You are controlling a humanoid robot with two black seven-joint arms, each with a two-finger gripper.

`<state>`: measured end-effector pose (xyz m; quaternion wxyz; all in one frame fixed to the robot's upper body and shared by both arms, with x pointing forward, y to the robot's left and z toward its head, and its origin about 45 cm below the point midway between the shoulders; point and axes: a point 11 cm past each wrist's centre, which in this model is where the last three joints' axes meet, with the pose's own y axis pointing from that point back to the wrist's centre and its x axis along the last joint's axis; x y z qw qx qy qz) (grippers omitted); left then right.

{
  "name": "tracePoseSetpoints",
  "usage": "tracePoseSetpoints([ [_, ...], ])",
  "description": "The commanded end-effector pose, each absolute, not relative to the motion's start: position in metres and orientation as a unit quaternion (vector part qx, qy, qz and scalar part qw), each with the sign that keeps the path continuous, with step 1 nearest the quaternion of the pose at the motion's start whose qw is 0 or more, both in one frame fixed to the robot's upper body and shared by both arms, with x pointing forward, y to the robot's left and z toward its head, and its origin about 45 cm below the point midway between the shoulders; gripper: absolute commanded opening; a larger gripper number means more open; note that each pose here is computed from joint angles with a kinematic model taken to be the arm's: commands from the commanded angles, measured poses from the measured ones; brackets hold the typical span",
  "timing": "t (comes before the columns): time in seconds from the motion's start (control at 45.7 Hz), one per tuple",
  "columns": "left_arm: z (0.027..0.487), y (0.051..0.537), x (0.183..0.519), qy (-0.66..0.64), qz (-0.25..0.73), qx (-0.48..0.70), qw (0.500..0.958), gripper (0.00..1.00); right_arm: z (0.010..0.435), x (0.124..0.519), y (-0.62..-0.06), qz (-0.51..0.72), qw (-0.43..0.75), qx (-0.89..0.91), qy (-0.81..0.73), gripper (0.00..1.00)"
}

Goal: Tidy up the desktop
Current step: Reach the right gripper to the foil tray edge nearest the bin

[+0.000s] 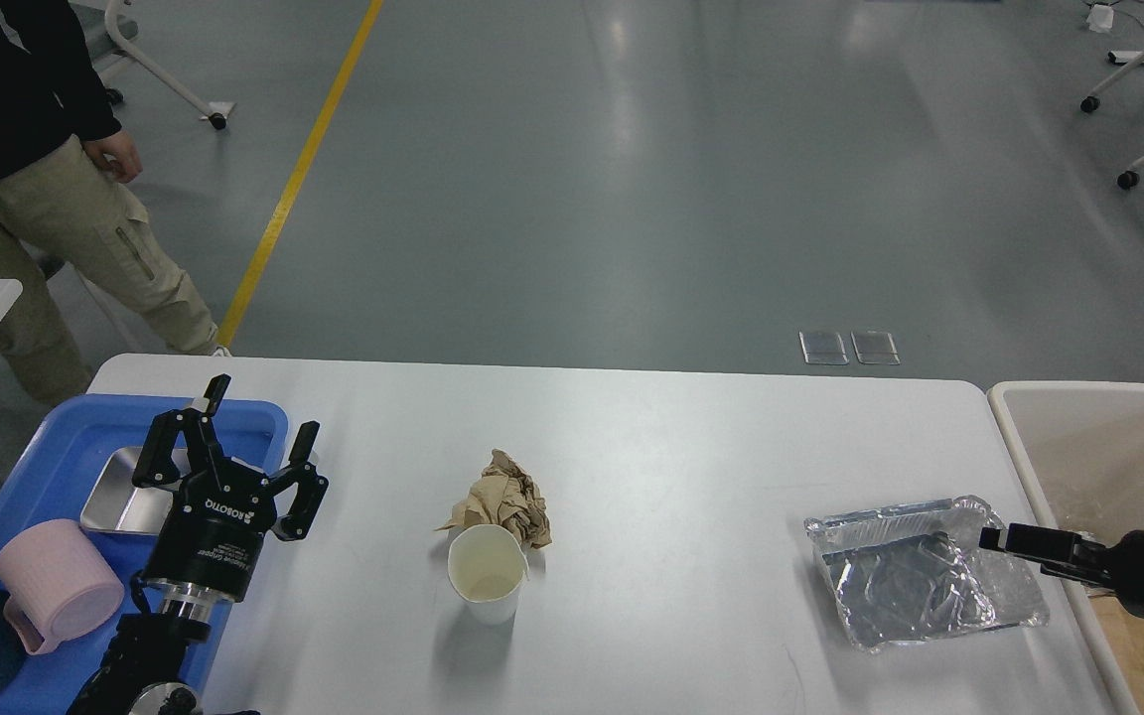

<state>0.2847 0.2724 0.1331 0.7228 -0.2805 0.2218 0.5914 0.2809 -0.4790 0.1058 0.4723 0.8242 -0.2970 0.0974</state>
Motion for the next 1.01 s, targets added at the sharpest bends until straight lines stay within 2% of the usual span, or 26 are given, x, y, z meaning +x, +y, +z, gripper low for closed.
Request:
tracePoseSetpoints([
  [0.0, 0.133, 0.272, 0.285, 0.222, 0.591, -0.281, 0.723, 0.97, 0.1, 0.28, -0.484, 0.09, 0.479, 0.818, -0.304, 1.0],
  [0.328, 0.133, 0.275, 0.28, 0.221, 0.593, -0.279, 0.722, 0.97, 0.069, 0.271, -0.464, 0.072, 0.484, 0.826, -0.278, 1.0],
  [0.613, 0.134, 0.279, 0.278, 0.219, 0.597, -0.281, 0.718, 0.97, 0.064, 0.275, -0.455, 0.094, 0.482, 0.823, -0.284, 0.98],
  [0.788, 0.133, 0.279, 0.276, 0.219, 0.598, -0.281, 0.718, 0.97, 0.054, 0.265, -0.454, 0.102, 0.499, 0.82, -0.261, 0.69],
  [0.985, 0.135, 0.279, 0.276, 0.217, 0.598, -0.283, 0.718, 0.97, 0.044, 0.256, -0.45, 0.123, 0.514, 0.815, -0.237, 0.3],
])
